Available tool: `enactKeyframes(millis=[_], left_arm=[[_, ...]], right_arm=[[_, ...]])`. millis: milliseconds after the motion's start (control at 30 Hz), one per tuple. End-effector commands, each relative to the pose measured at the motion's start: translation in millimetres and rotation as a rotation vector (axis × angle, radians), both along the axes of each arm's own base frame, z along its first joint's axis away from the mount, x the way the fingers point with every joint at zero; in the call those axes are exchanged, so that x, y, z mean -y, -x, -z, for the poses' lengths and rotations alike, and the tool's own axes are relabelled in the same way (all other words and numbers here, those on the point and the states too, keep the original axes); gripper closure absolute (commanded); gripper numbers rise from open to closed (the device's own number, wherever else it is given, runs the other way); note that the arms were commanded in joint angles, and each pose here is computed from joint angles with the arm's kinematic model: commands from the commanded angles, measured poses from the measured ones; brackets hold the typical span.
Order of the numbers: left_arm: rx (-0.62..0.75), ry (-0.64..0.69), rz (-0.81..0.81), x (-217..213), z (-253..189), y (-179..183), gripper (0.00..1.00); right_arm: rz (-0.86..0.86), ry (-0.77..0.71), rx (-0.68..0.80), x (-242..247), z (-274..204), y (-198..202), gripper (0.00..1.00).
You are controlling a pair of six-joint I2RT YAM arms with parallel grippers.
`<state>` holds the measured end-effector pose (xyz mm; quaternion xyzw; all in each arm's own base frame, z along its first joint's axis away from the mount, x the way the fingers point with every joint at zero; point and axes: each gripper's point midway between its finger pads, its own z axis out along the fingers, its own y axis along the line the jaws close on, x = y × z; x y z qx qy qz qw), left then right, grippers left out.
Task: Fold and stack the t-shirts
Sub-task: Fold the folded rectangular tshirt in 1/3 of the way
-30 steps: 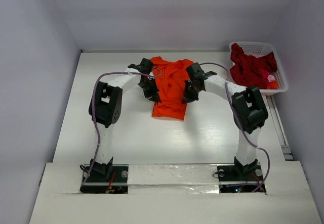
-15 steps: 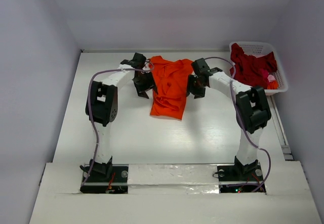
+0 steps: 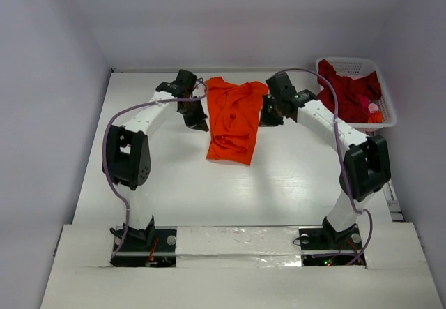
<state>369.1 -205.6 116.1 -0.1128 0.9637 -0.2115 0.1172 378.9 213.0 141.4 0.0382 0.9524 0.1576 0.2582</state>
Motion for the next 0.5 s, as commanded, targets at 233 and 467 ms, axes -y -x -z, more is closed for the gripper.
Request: enactKeyframes(millis=[233, 467], left_arm=[[-0.025, -0.006, 0.054, 20, 13, 28, 0.86], [-0.038, -0.008, 0.049, 22, 25, 25, 0.82]], right_arm=[[-0.12, -0.04, -0.013, -45, -7, 36, 1.0], [-0.127, -0.031, -0.02, -46, -3, 40, 1.0]])
